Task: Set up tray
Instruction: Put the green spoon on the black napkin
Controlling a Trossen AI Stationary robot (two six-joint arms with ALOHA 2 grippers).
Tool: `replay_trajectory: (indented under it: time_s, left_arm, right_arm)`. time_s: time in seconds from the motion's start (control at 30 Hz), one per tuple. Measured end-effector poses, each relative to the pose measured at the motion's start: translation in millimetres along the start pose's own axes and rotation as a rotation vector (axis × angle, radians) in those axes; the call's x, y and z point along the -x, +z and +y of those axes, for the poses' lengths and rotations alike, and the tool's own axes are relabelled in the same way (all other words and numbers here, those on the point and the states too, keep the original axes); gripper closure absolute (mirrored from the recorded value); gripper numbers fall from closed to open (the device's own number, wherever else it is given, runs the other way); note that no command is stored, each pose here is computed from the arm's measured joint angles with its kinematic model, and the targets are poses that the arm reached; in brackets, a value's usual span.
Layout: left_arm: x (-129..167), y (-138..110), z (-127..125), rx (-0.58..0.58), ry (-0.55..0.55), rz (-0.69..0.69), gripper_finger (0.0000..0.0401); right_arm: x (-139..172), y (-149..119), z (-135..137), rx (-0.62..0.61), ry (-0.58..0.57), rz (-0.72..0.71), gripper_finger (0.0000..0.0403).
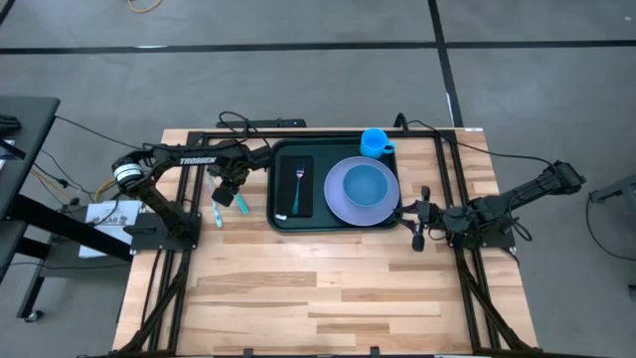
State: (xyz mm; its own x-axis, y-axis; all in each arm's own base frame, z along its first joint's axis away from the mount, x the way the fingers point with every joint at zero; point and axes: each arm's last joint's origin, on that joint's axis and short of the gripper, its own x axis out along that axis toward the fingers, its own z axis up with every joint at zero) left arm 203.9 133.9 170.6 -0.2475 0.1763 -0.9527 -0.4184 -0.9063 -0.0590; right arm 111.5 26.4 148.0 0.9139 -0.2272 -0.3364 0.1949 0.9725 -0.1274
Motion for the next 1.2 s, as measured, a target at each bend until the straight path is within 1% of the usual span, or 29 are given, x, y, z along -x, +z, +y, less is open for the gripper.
replay_trajectory:
  time_s: [0.1,0.27,0.4,0.83,1.07,1.2]
  left_arm:
    - [-2,1,2,0.010,0.009,-0.004,0.0287]
    - [-16,3,7,0.045,0.050,0.024,0.0287]
    - [-19,3,3,0.046,0.010,0.042,0.0287]
    - [-25,18,-4,0.002,0.044,0.049,0.0285]
    - [-42,17,-2,0.028,0.005,0.113,0.0279]
    - [-45,18,-3,0.042,-0.006,0.125,0.0279]
  right_arm:
    - [0,0,0,0.000,0.000,0.000,0.0296]
    - [0,0,0,0.000,0.000,0.000,0.0296]
    - [0,0,0,0.000,0.000,0.000,0.0296]
    - [0,0,0,0.000,0.000,0.000,0.0296]
    - [0,0,0,0.000,0.000,0.000,0.0296]
    - [0,0,0,0.000,0.000,0.000,0.0296]
